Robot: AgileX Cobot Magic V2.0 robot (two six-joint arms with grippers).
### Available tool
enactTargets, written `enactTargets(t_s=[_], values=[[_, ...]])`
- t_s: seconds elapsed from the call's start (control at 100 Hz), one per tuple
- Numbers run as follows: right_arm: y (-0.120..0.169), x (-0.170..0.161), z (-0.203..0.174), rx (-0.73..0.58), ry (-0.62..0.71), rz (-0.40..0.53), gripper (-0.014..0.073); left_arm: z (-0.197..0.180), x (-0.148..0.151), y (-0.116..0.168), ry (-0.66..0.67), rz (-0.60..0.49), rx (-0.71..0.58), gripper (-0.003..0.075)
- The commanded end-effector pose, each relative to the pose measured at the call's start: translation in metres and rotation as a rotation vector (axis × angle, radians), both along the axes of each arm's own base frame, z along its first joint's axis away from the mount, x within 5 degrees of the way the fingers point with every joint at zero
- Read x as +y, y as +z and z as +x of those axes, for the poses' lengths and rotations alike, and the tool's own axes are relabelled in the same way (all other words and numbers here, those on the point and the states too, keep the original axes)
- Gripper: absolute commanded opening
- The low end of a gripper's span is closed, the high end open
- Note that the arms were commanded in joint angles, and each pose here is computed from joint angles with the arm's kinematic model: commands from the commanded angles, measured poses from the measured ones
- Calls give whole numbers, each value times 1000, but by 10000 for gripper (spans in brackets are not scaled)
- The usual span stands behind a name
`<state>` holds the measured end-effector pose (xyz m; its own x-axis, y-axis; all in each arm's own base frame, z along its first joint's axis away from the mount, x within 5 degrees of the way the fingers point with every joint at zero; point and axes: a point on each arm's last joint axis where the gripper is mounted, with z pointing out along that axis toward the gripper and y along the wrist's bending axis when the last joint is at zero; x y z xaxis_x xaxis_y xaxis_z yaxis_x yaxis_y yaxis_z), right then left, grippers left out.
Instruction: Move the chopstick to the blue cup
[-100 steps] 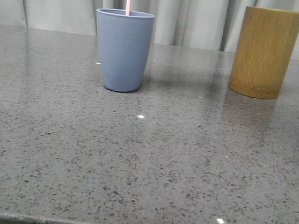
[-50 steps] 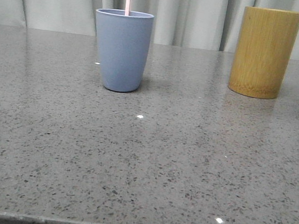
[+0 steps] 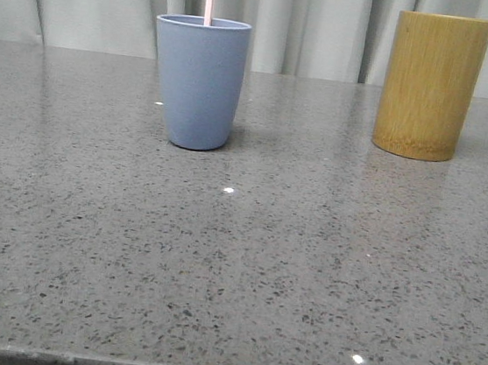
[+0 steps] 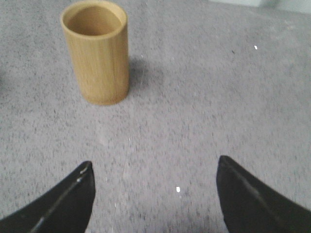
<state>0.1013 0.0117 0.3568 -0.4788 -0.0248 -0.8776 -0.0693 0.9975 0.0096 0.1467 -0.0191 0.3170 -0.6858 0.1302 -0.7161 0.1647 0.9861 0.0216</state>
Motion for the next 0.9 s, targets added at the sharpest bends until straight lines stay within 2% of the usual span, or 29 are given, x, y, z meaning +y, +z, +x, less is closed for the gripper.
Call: enactTargets(t_s=[0.0, 0.16, 0.22, 0.29, 0.41, 0.54, 0.57, 0.62, 0.89], values=[[2, -5, -13, -105, -6, 16, 528, 2, 0, 12, 11, -25, -77, 526], [-2, -9, -31, -176, -4, 28, 528, 2, 0, 12, 11, -25, -77, 512], [-1, -10, -34, -193, -5, 27, 522, 2, 0, 12, 11, -25, -77, 470], [-1, -11, -35, -197, -6, 26, 470, 2, 0, 12, 11, -25, -77, 395], [-1, -11, -35, -197, -6, 26, 274, 2, 0, 12, 11, -25, -77, 239], [-1, -11, -35, -197, -6, 26, -30, 2, 0, 12, 11, -25, -77, 71], [-1, -11, -35, -197, -6, 26, -73, 2, 0, 12, 11, -25, -77, 36], [-1, -11, -35, -197, -6, 26, -64, 2, 0, 13, 11, -25, -79, -19], [-1, -11, -35, -196, -6, 26, -67, 2, 0, 13, 11, -26, -82, -19]])
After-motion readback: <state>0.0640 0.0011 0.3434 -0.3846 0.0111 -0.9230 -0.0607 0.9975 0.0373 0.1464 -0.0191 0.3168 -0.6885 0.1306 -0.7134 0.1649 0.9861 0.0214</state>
